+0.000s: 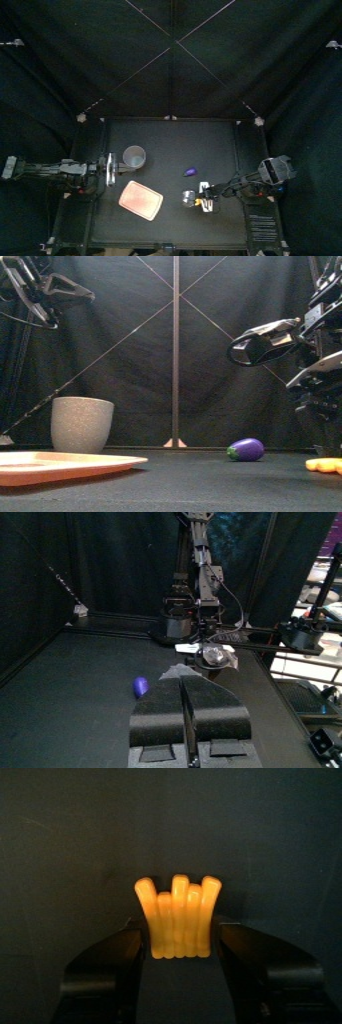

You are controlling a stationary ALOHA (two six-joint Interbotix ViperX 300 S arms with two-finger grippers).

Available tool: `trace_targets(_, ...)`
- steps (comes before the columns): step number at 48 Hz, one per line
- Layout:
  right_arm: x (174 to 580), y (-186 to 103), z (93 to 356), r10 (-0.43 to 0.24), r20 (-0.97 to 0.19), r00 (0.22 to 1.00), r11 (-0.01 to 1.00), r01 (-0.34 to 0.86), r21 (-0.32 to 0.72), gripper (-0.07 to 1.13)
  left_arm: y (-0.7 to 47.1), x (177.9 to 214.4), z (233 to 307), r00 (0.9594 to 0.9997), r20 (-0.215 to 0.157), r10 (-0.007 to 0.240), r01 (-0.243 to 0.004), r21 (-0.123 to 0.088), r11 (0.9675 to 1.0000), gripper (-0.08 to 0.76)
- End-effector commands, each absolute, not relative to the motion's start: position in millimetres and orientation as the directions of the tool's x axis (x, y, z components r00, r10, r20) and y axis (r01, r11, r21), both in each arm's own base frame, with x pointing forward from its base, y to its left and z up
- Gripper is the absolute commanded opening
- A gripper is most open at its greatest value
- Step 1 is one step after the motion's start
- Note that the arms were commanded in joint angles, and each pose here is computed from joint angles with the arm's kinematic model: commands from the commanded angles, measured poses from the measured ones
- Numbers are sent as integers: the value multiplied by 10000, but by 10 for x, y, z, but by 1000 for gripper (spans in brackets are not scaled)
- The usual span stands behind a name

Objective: Pick the fries then place it in the grey bowl
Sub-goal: Place fries in the grey bowl

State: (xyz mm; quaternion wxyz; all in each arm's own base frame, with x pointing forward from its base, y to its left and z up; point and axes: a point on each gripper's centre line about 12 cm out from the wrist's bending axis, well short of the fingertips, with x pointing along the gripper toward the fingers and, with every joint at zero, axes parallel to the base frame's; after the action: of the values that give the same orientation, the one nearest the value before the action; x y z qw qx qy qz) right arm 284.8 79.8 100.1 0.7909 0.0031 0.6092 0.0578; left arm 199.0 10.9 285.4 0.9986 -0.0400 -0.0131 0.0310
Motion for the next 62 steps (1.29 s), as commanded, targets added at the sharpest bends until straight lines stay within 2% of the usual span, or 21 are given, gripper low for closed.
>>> trace_targets(1, 2862, 835, 1084, 1026, -9556, 2762, 9930, -857, 818, 606, 113, 2001, 2911, 9971, 390, 650, -617, -809, 9948, -11)
trace_targets(7, 2920, 836, 1215, 1104, -9392, 3252, 9928, -799, 890, 508, 117, 2001, 2911, 9970, 390, 665, -633, -794, 9948, -11)
trace_targets(12, 3091, 846, 1521, 1301, -8847, 4476, 9906, -963, 970, 508, 129, 2000, 2915, 9965, 421, 725, -691, -779, 9946, -11)
trace_targets(16, 3282, 718, 1807, 1208, -8068, 5783, 9925, -844, 882, 508, 138, 1999, 2916, 9961, 436, 772, -737, -779, 9942, -11)
trace_targets(21, 3524, 413, 2193, 736, -6618, 7460, 9970, -383, 678, 510, 144, 1997, 2907, 9958, 437, 801, -767, -764, 9941, -11)
trace_targets(25, 3720, 17, 2484, -29, -5004, 8658, 9974, 384, 606, 510, 149, 1994, 2892, 9957, 422, 827, -794, -733, 9941, -11)
trace_targets(29, 3841, -340, 2672, -773, -3517, 9329, 9919, 1076, 674, 510, 161, 1991, 2881, 9952, 407, 885, -854, -718, 9938, -11)
trace_targets(35, 4001, -795, 2806, -1728, -1797, 9684, 9780, 1904, 853, 510, 167, 1994, 2908, 9946, 483, 916, -880, -719, 9935, -11)
trace_targets(39, 4145, -959, 2788, -2011, -1253, 9715, 9724, 2135, 946, 512, 170, 1994, 2913, 9945, 484, 927, -892, -689, 9936, -11)
trace_targets(52, 4853, -1145, 2538, -2036, -1191, 9718, 9715, 2156, 981, 550, 185, 1991, 2900, 9940, 453, 999, -967, -688, 9929, -11)
trace_targets(62, 5311, -1215, 2406, -1980, -1114, 9738, 9729, 2091, 987, 750, 187, 1990, 2892, 9940, 423, 1013, -984, -673, 9929, -11)
